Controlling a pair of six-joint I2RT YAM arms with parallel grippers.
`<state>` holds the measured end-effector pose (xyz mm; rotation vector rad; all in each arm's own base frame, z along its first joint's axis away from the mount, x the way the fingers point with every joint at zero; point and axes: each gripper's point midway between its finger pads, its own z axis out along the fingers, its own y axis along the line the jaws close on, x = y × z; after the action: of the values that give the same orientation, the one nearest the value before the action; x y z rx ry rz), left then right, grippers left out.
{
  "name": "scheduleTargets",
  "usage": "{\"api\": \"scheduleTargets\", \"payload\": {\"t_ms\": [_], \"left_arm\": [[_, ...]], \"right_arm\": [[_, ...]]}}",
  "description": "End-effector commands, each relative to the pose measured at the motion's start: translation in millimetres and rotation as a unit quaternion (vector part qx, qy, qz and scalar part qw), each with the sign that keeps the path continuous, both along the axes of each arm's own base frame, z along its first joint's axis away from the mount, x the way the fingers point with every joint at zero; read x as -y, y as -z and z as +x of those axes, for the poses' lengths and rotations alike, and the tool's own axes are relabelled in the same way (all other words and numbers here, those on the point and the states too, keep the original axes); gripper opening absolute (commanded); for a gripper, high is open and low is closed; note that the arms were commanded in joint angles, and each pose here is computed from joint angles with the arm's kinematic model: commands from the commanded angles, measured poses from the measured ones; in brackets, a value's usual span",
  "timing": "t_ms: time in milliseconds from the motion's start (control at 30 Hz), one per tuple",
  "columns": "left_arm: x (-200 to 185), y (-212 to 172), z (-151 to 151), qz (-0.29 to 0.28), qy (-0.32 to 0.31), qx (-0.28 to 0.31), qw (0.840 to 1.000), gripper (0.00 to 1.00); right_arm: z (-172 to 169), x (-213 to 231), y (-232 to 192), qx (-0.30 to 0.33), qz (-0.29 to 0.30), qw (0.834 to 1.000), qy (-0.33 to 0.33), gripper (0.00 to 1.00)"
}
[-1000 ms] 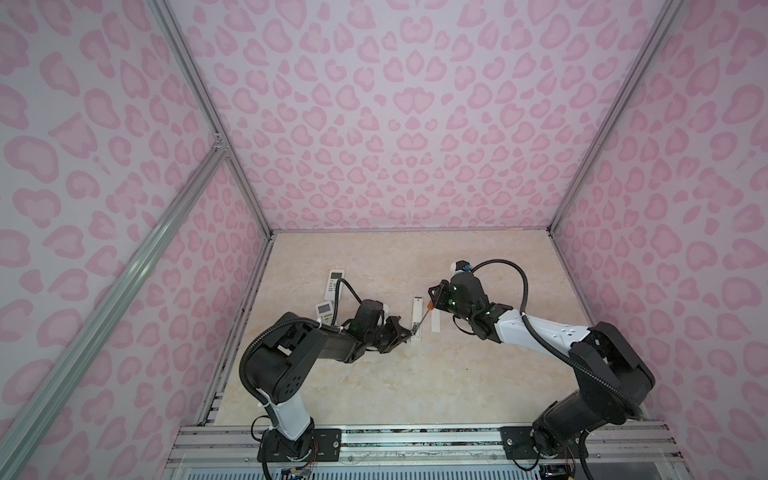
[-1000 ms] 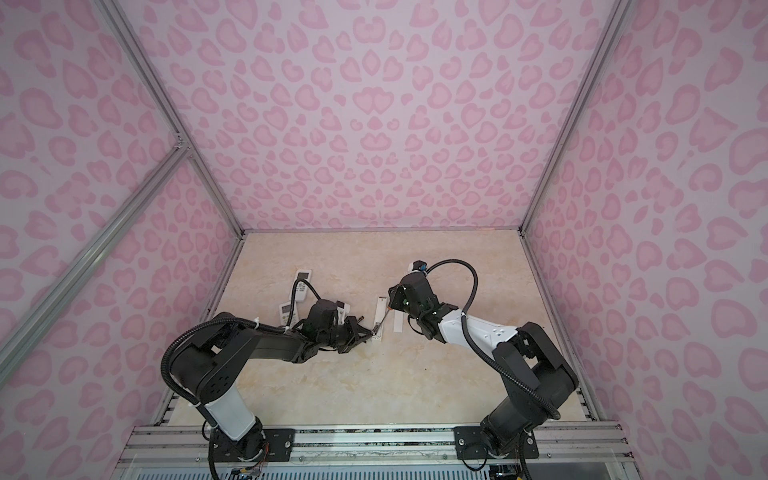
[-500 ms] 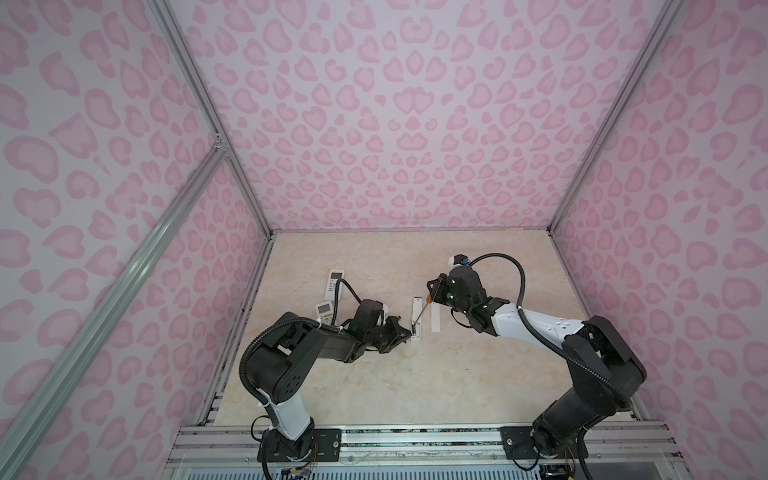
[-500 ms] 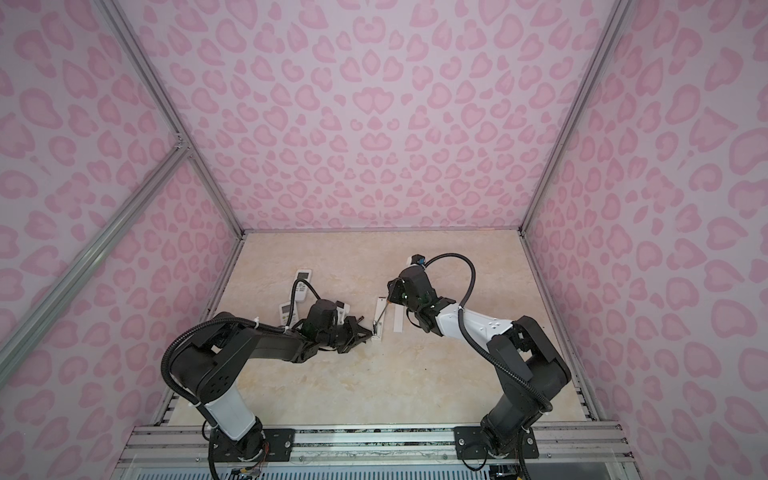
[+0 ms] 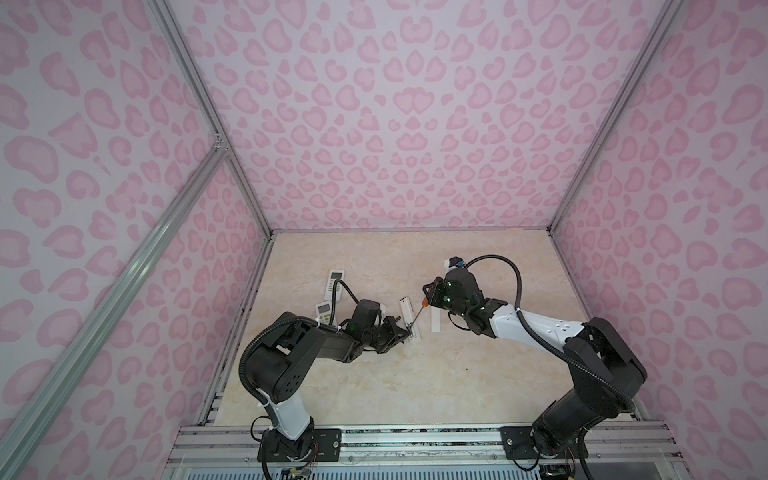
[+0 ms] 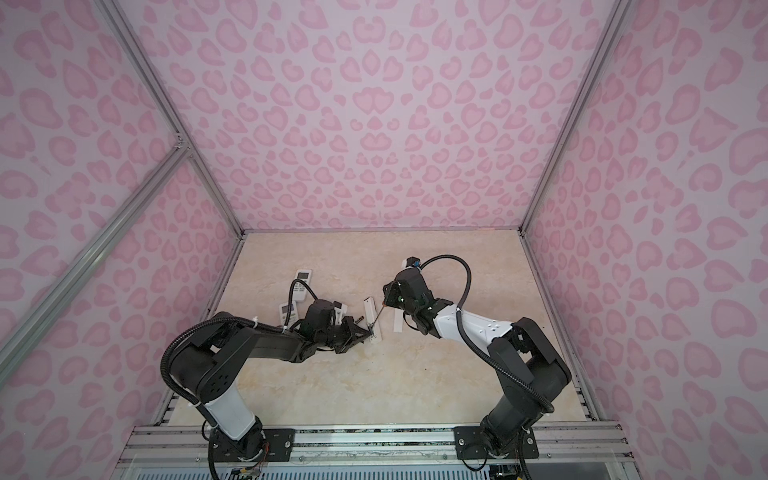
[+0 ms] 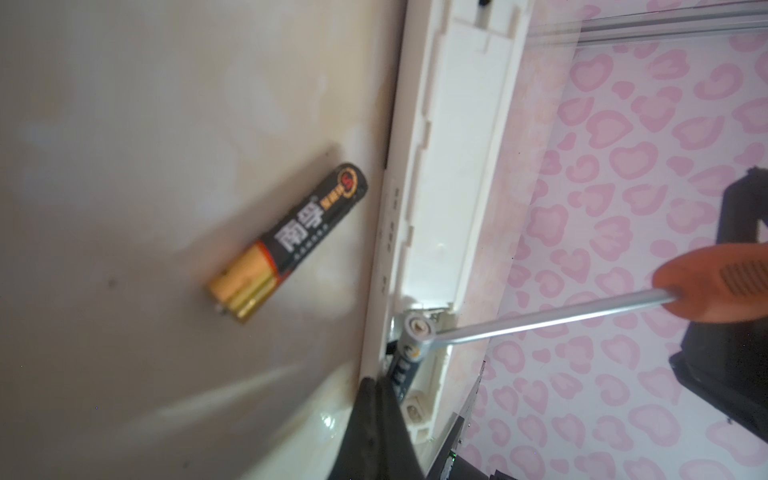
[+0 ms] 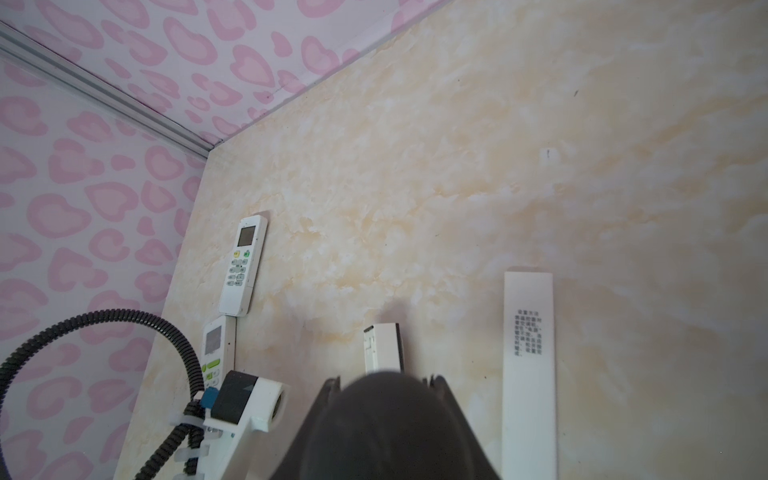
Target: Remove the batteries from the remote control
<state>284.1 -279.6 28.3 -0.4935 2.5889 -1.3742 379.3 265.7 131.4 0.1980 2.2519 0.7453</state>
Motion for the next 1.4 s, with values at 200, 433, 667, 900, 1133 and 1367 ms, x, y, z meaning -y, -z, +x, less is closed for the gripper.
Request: {"api": "scheduleTargets", "payload": {"t_ms": [200, 433, 667, 900, 1133, 1367], "left_arm": [[-22.0, -6.6, 3.5, 0.005, -0.016, 0.014, 1.000, 0.17], [-32.7, -6.7, 7.0, 0.013, -0.024, 0.022, 0.999, 0.23], [-33.8, -10.7, 9.6, 0.015, -0.024, 0.032, 0.999, 0.24], [-37.5, -8.7, -8.8, 0.021, -0.017, 0.026, 0.999, 0.23], [-15.5, 12.3, -32.7, 0.031, 0.007, 0.002, 0.999, 0.17], [-4.3, 15.1, -34.4, 0.035, 0.014, -0.003, 0.999, 0.16]], "right_arm": [[-4.7, -14.7, 2.0, -0.022, -0.013, 0.999, -0.027, 0.00], [0.7, -17.8, -3.1, -0.015, -0.024, 0.999, -0.028, 0.00], [0.8, -19.8, -1.5, -0.021, -0.038, 0.998, -0.038, 0.00], [-4.6, -20.6, 9.3, -0.035, -0.053, 0.997, -0.049, 0.00], [-11.8, -31.2, 8.2, -0.041, -0.043, 0.996, -0.061, 0.00], [-20.0, -36.3, 6.7, -0.053, -0.038, 0.996, -0.065, 0.00]]}}
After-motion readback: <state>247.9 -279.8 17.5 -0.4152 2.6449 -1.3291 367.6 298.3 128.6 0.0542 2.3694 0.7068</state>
